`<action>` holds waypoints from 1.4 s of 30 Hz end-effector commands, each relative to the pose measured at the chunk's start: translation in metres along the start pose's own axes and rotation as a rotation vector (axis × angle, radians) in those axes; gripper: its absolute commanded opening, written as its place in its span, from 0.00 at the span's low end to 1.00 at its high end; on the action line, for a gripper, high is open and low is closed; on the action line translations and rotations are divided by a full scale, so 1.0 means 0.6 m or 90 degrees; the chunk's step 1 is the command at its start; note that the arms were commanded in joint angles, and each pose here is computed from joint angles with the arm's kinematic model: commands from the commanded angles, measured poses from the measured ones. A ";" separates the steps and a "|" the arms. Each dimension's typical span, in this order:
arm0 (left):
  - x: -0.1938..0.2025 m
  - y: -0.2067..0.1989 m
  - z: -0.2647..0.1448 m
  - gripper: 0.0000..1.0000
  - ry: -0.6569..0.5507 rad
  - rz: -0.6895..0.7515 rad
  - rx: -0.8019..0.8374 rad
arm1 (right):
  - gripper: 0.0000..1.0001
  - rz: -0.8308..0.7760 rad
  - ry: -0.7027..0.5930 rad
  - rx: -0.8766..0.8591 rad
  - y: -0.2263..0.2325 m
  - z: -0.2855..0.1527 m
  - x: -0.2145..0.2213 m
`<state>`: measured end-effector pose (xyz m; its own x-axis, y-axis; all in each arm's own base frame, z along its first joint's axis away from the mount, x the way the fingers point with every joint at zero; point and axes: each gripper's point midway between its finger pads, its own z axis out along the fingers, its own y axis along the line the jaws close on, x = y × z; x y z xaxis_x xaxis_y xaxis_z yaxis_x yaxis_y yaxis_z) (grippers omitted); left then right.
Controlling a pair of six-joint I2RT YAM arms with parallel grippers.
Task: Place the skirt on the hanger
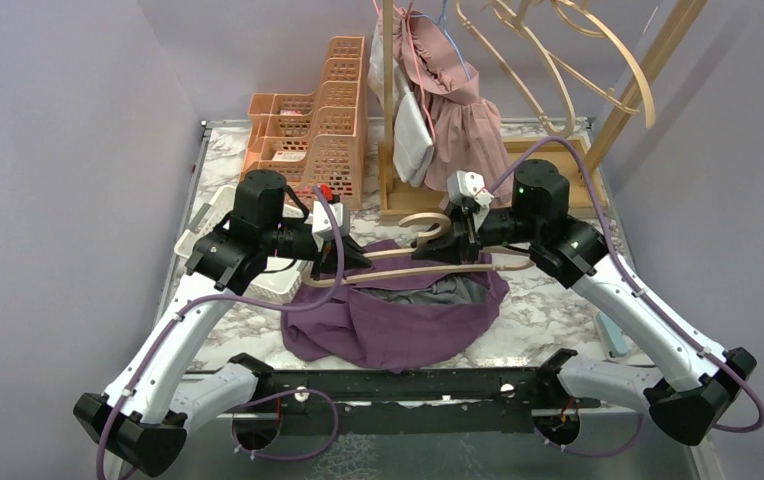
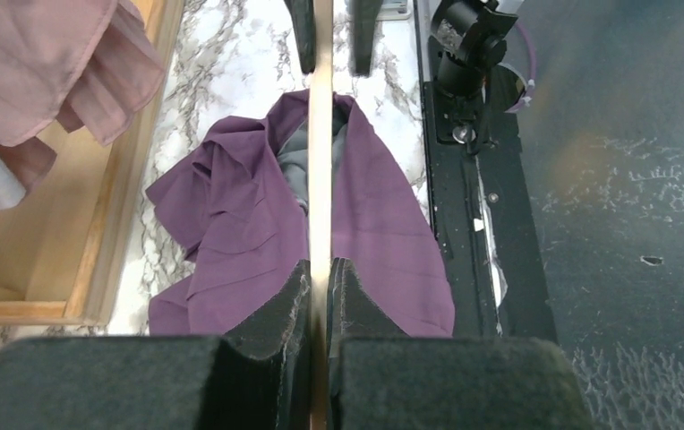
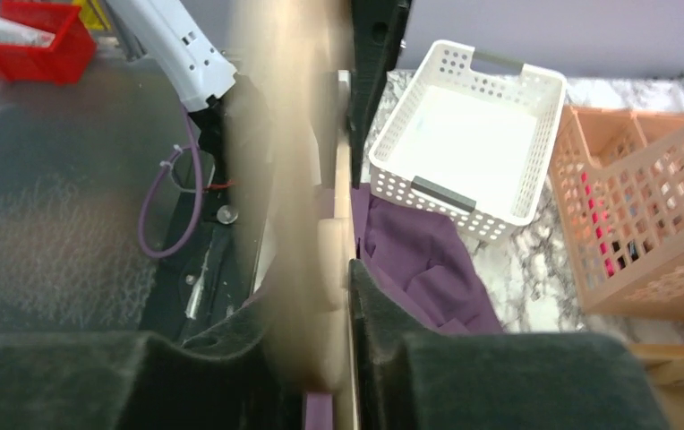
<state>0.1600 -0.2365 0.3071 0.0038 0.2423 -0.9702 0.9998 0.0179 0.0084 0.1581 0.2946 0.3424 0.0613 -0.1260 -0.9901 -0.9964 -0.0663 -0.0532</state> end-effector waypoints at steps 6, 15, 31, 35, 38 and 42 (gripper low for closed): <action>-0.029 -0.004 -0.004 0.28 -0.035 0.021 -0.011 | 0.01 -0.046 0.006 0.067 -0.017 -0.009 -0.002; -0.001 0.087 -0.050 0.69 -0.042 -0.188 -0.331 | 0.01 -0.104 0.065 0.244 -0.014 -0.101 0.000; 0.211 0.057 -0.025 0.70 0.050 -0.643 -0.434 | 0.01 -0.008 0.177 0.190 0.061 -0.134 0.083; 0.242 0.043 -0.006 0.64 0.091 -0.693 -0.399 | 0.01 -0.005 0.202 0.193 0.052 -0.133 0.104; 0.260 0.038 0.003 0.62 0.114 -0.720 -0.386 | 0.01 -0.002 0.212 0.183 0.052 -0.130 0.115; 0.271 0.034 0.014 0.59 0.134 -0.736 -0.362 | 0.01 -0.009 0.205 0.176 0.047 -0.122 0.118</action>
<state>0.1885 -0.1979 0.1502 -0.8765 -0.0622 -0.4774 0.2817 0.7380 -0.6132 0.1357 0.2086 0.2814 0.0151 -0.4364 -0.8997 -0.9717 0.2059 -0.1162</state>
